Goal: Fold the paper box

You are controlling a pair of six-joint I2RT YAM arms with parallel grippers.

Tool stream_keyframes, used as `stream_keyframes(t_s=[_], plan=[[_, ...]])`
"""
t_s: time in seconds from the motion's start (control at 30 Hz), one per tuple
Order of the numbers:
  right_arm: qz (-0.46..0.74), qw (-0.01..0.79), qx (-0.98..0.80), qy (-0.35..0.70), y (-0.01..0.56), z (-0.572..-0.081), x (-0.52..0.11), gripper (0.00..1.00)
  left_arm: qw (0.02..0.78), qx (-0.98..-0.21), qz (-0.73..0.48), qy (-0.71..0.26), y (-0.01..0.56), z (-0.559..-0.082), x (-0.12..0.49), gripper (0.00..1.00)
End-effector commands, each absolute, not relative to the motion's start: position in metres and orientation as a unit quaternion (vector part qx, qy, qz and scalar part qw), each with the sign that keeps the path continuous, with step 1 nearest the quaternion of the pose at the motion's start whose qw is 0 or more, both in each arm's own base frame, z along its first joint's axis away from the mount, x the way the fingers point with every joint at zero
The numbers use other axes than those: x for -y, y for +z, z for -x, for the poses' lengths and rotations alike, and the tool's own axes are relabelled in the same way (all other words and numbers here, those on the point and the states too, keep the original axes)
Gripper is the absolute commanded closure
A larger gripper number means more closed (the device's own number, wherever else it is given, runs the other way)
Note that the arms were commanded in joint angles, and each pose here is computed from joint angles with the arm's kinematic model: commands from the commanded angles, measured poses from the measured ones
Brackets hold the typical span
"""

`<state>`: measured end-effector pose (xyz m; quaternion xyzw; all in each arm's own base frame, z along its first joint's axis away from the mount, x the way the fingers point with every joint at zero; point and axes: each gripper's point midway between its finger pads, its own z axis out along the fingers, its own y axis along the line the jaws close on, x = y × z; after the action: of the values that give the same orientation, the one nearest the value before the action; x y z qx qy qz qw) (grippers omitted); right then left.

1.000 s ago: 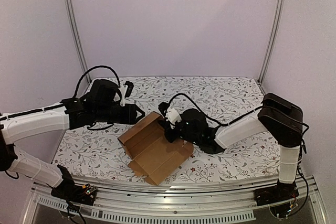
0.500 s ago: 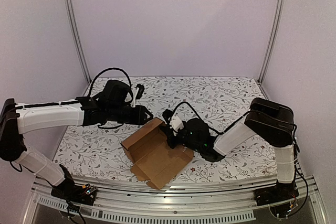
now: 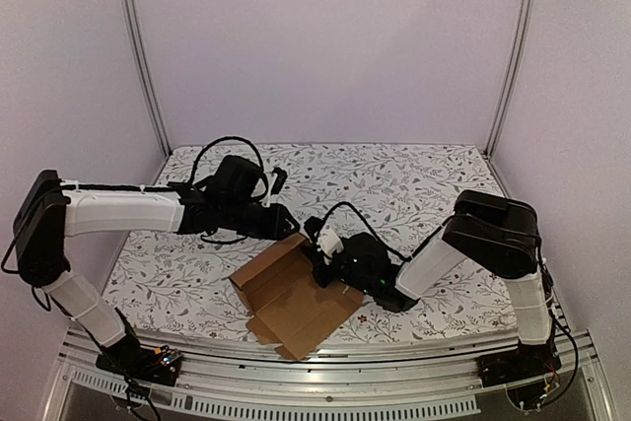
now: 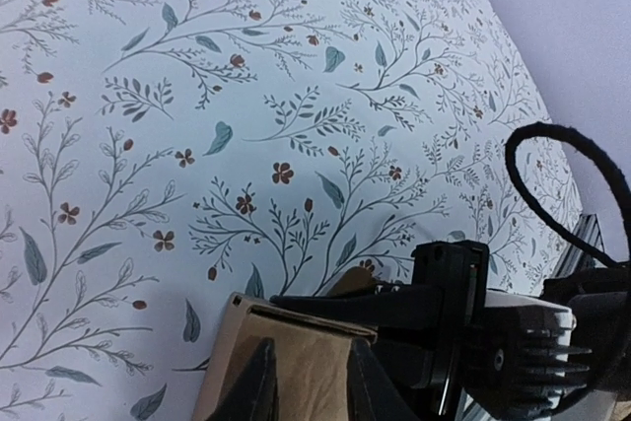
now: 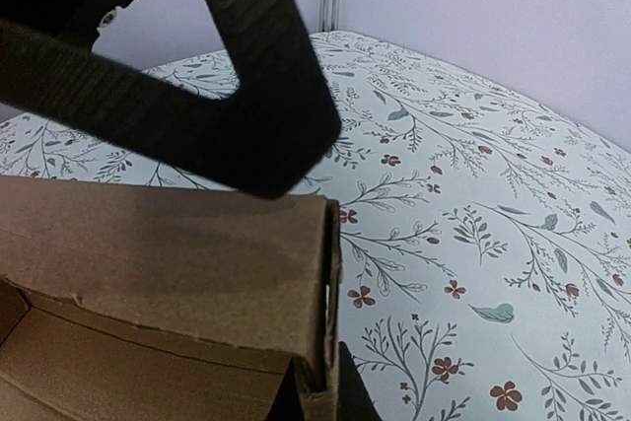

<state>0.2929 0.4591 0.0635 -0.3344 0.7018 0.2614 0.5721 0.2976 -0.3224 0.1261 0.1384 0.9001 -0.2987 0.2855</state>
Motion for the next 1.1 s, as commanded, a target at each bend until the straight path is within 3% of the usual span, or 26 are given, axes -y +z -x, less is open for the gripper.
stream_keyframes(t_s=[0.0, 0.2, 0.5, 0.67, 1.0, 1.07], plan=[[0.324, 0.576, -0.706, 0.256, 0.053, -0.294, -0.46, 1.0, 0.281, -0.899, -0.141, -0.306, 0.123, -0.302, 0.332, 0.77], [0.326, 0.572, -0.709, 0.253, 0.044, -0.292, -0.459, 0.98, 0.264, -0.907, -0.15, -0.292, 0.104, -0.295, 0.338, 0.83], [0.323, 0.569, -0.714, 0.248, 0.037, -0.29, -0.457, 0.81, 0.251, -0.914, -0.163, -0.273, 0.09, -0.283, 0.345, 0.95], [0.32, 0.571, -0.715, 0.246, 0.037, -0.29, -0.455, 0.77, 0.248, -0.919, -0.165, -0.258, 0.084, -0.279, 0.343, 1.0], [0.31, 0.579, -0.714, 0.242, 0.043, -0.29, -0.449, 0.77, 0.253, -0.923, -0.161, -0.24, 0.083, -0.281, 0.337, 1.0], [0.307, 0.582, -0.714, 0.238, 0.045, -0.29, -0.448, 0.83, 0.254, -0.924, -0.16, -0.239, 0.084, -0.282, 0.337, 1.0]])
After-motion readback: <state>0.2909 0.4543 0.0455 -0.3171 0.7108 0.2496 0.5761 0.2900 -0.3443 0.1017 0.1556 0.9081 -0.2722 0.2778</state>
